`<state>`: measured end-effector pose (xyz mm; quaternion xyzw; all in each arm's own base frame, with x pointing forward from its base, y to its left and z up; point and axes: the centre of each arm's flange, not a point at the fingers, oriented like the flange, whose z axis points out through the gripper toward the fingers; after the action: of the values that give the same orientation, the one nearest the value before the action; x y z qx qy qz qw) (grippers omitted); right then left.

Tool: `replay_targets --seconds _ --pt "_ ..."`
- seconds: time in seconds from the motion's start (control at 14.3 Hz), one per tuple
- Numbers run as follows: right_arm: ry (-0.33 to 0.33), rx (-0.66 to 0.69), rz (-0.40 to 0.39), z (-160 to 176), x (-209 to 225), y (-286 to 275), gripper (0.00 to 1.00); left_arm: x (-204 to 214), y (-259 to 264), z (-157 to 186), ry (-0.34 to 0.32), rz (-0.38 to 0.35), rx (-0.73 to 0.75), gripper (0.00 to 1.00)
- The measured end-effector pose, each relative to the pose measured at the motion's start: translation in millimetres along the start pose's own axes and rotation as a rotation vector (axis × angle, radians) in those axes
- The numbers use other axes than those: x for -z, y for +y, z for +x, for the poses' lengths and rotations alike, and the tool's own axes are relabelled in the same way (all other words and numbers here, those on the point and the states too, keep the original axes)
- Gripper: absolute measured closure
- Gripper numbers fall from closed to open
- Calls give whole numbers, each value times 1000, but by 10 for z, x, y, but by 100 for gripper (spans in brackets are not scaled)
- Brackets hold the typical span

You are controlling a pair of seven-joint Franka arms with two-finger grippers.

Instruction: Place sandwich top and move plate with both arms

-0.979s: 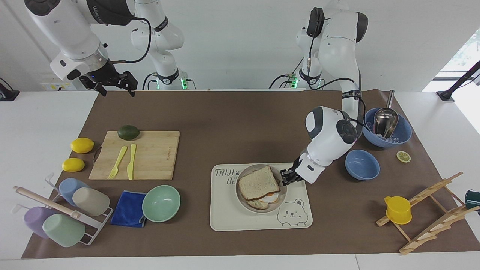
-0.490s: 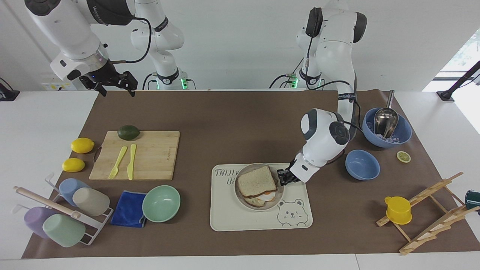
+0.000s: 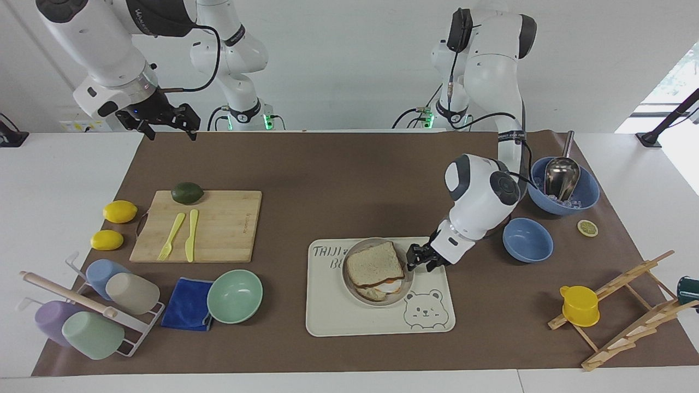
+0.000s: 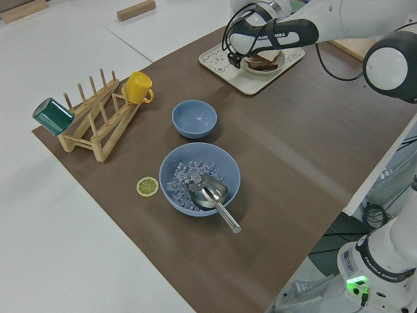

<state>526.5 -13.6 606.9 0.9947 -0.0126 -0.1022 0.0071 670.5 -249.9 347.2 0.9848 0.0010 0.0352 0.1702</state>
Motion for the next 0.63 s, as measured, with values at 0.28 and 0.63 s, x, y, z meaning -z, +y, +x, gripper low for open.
replay_targets --seconds 0.28,0.63 --pt "0 0 0 0 0 0 0 456 -145 118 59 -40 50 0" --pt "0 0 0 0 0 0 0 1235 -535 130 51 -4 103 0"
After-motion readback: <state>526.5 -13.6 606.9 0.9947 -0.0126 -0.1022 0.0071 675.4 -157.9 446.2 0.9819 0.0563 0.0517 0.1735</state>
